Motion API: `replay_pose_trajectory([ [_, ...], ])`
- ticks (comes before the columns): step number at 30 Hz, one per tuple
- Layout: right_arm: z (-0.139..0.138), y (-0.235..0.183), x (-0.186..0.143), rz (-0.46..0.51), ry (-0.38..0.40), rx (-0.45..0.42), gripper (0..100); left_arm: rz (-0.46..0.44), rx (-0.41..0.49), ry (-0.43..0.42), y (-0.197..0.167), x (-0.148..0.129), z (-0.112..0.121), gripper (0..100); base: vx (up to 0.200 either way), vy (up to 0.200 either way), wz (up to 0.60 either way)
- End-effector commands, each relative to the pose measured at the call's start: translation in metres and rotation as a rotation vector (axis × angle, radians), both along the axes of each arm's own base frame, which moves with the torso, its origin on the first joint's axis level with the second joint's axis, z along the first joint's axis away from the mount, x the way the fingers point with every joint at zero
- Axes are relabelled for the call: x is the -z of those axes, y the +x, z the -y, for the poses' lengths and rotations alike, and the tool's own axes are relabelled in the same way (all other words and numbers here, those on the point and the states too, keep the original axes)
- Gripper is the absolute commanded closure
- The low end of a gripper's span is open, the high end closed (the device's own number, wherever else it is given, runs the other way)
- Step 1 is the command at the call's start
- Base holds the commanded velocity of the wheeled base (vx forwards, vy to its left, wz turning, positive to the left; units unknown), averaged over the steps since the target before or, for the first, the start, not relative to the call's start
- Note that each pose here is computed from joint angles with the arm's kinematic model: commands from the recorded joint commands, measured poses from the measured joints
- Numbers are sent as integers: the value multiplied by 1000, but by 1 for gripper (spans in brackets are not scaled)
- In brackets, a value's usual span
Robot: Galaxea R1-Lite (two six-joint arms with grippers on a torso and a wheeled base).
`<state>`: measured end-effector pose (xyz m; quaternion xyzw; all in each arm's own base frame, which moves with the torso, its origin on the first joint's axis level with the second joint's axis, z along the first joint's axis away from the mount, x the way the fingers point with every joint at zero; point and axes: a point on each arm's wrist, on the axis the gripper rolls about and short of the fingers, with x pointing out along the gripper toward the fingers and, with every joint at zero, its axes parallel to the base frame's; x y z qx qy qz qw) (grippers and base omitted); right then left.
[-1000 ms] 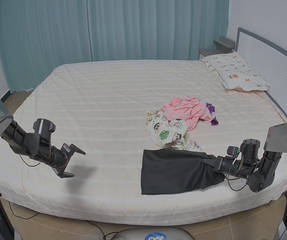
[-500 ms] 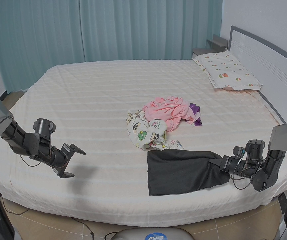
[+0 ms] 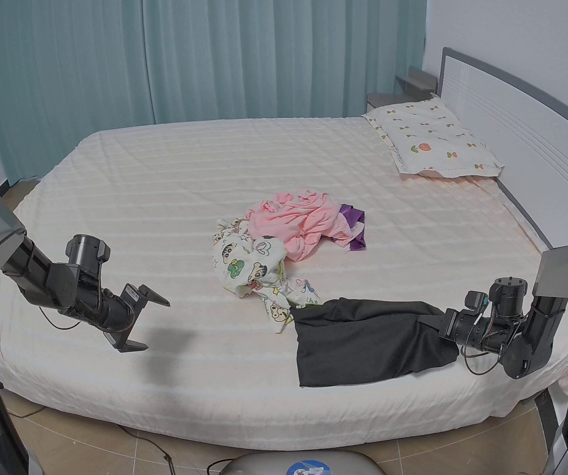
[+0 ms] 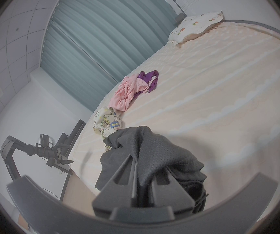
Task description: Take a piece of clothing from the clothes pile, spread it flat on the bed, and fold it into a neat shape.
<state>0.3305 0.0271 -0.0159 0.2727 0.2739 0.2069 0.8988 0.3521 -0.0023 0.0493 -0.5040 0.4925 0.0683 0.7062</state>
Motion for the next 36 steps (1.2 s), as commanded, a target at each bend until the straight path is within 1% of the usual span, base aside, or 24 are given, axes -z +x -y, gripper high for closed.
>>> replay_pose_trajectory([
  [1,-1,0,4,-13,-1,-2,100,1,-1,0,0,0,0,0,0,-200,0],
  [4,-1,1,14,-29,-13,-8,100,1,-1,0,0,0,0,0,0,-200,0],
  [5,-1,1,16,-34,-17,-9,0,1,-1,0,0,0,0,0,0,0,0],
  [8,-3,0,23,-51,-20,-17,0,2,0,1,0,0,0,0,0,0,0],
  [11,-3,0,22,-49,-20,-18,0,0,0,1,0,0,0,0,0,0,0],
  [17,12,6,17,-31,-13,43,0,0,0,1,0,1,0,0,0,0,0],
  [19,15,9,18,-34,0,58,0,0,0,1,0,1,0,0,0,0,0],
  [20,15,13,17,-37,23,71,0,0,0,1,-1,1,0,0,0,0,0],
  [23,11,19,17,-50,62,79,0,0,0,1,-1,1,0,0,0,0,0],
  [24,4,23,20,-61,76,70,0,0,0,1,-1,1,0,0,0,0,0],
  [31,-26,35,37,-143,73,7,0,-1,-13,13,0,1,0,0,0,0,0],
  [32,-26,35,37,-143,73,7,0,-1,-13,13,0,1,0,0,0,0,0],
  [34,-33,41,36,-138,96,4,0,-9,-37,52,2,5,1,0,0,0,0],
  [36,-33,43,35,-139,115,14,0,-7,-38,54,3,4,1,0,200,0,0],
])
